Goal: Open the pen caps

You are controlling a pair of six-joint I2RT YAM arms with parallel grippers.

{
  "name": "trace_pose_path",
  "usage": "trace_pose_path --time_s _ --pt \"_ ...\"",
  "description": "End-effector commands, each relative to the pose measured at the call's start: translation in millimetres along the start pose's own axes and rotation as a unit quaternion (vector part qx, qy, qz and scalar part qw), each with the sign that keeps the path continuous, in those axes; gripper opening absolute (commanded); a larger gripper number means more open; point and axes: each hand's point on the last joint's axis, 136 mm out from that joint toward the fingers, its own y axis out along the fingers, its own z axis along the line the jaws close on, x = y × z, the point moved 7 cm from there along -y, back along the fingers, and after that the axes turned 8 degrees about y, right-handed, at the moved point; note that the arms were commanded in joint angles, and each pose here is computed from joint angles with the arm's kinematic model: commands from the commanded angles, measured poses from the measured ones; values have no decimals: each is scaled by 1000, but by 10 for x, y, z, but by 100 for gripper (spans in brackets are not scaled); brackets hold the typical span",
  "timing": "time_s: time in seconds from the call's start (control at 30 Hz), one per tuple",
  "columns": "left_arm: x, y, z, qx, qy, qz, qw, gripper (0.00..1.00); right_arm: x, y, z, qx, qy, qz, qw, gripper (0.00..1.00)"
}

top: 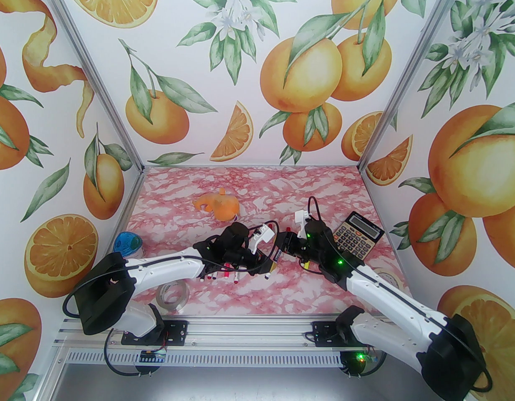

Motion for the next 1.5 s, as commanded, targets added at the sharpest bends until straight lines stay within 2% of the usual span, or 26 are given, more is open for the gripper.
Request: trace_pose_path --time_s 0.0,0.07,0.17,0.4,0.57,0.7,0.83,0.9,1.1,1.47 --pt "133 -4 -79 -7 12 -18 1000 17 3 -9 13 0 -7 -11 1000 13" --pt "158 -21 -83 -3 12 -27 1000 30 4 -21 16 2 -3 -13 1000 11" --pt "202 -30 -82 -3 6 -56 998 41 17 -51 27 11 7 -26 1000 10" --pt "186 79 -113 -15 0 -67 998 43 39 -113 132 44 21 -32 998 10" --pt "185 144 -129 -14 -1 -70 997 37 27 -114 139 51 27 -28 998 10" --pt "185 184 -123 -10 -5 -72 997 29 25 -112 150 58 30 -27 998 10" --pt "179 176 -86 10 -5 -71 997 11 20 -109 112 45 25 -28 998 10" --pt "172 172 -64 32 -4 -63 998 7 19 -111 59 27 24 -35 999 10" --pt "120 162 -81 113 33 -28 993 4 142 -215 -26 -23 31 -105 994 8" --pt "-75 302 -136 173 72 31 982 2 340 -390 -52 -66 40 -199 977 6"
